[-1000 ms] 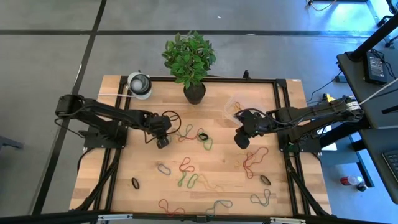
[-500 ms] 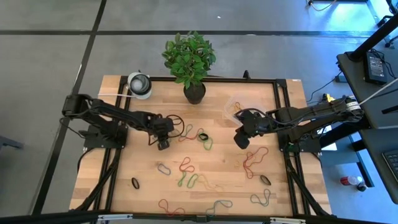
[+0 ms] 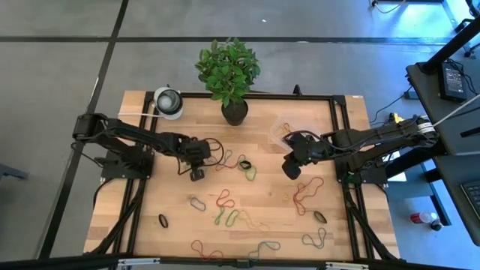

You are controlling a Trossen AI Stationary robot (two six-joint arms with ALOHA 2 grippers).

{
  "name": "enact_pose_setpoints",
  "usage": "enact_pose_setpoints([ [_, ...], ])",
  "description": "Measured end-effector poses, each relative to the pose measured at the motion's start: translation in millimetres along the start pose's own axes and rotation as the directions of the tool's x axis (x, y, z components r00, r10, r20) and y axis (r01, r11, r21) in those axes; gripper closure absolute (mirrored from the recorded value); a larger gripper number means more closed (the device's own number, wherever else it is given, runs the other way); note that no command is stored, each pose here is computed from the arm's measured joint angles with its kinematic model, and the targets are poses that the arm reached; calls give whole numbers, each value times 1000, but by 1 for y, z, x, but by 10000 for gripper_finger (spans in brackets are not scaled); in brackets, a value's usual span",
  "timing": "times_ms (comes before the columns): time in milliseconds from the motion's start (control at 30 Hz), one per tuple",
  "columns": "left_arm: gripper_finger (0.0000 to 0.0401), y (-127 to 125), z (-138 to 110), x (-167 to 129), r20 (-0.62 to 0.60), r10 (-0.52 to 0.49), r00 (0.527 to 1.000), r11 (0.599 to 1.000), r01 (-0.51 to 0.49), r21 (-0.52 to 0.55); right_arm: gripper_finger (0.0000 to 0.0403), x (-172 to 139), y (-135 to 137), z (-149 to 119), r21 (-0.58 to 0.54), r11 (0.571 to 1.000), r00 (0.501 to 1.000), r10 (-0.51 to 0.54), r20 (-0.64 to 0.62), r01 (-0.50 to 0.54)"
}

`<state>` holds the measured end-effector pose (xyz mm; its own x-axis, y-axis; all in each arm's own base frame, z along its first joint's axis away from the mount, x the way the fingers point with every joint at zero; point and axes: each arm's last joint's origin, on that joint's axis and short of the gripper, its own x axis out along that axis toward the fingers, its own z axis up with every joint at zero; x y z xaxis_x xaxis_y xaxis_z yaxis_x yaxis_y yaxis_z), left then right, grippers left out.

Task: Pick and place rubber bands into bin
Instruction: Put the blue rubber band into the bin

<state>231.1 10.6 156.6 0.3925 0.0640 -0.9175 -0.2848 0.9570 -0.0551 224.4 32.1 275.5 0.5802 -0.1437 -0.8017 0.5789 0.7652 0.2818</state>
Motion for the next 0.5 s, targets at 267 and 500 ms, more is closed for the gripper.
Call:
enact_pose_setpoints([
  [267, 398, -3, 31, -56, 198, 20, 980, 998, -33, 61, 391, -1, 7, 8, -2, 998, 994, 69, 87, -69],
  [500, 398, -5, 56, -102, 395, 67, 916, 992, -105, 75, 390, -4, 17, 21, -65, 993, 957, 112, 267, -98],
])
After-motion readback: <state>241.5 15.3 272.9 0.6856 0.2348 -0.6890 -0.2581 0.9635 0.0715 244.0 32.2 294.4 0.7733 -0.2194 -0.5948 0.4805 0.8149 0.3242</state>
